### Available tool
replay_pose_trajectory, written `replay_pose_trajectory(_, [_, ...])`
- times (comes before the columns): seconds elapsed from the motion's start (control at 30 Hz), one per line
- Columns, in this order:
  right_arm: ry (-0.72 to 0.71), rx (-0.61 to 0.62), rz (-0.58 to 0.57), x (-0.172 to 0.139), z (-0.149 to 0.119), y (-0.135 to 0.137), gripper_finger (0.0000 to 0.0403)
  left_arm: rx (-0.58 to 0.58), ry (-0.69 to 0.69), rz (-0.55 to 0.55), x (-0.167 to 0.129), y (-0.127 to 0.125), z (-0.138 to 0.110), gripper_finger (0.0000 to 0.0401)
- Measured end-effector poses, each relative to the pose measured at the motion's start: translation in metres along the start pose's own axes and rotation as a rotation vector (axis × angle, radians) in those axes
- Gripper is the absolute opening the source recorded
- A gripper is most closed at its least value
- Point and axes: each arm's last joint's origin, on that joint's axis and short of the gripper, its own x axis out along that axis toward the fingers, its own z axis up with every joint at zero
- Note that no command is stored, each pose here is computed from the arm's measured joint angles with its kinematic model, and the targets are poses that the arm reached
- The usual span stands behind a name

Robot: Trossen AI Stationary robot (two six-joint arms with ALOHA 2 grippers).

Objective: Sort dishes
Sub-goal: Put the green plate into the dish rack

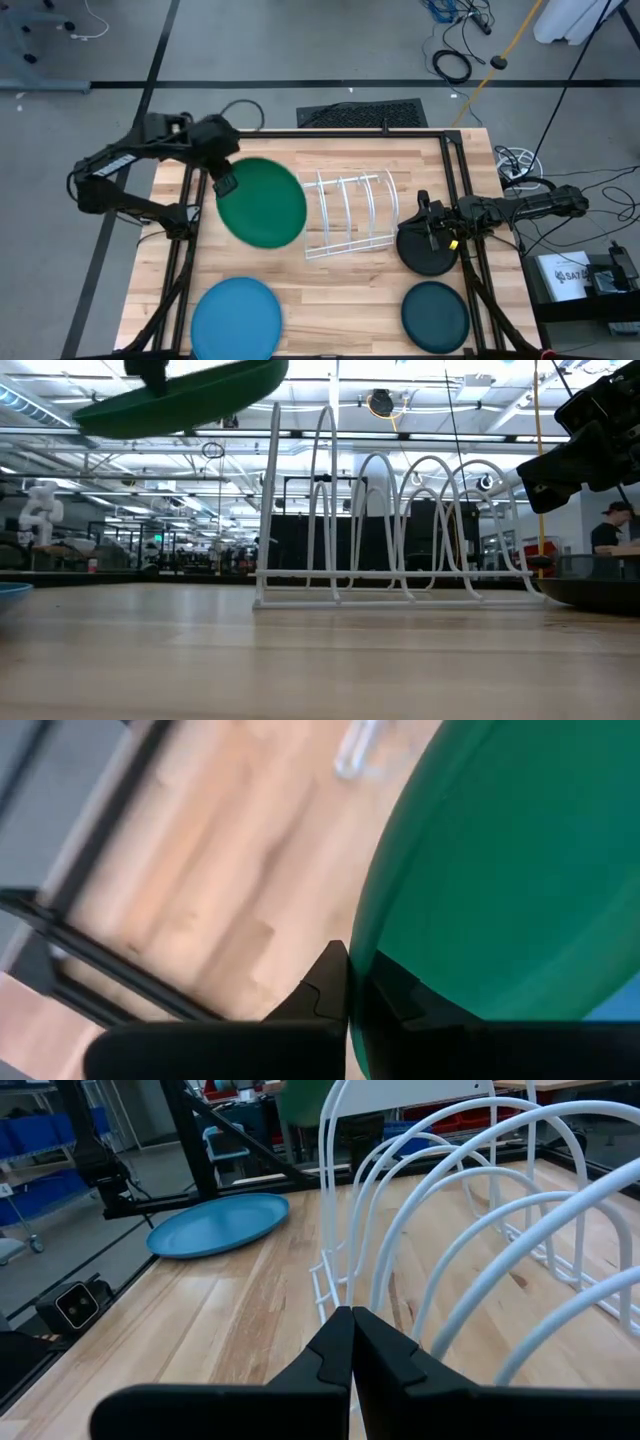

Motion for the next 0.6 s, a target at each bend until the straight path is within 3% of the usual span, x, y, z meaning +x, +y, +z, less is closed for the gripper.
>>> replay_pose_trajectory(0.3, [-0.001,0.0,-0.003,0.0,0.0,0.0,0.0,-0.007,-0.461,-0.001,-0.036,-0.003,0.027,0.001])
replay_pose_trajectory(0.6, [-0.001,0.0,-0.004,0.0,0.0,0.0,0.0,0.263,-0.707,0.035,-0.038,-0.026,0.06,0.001])
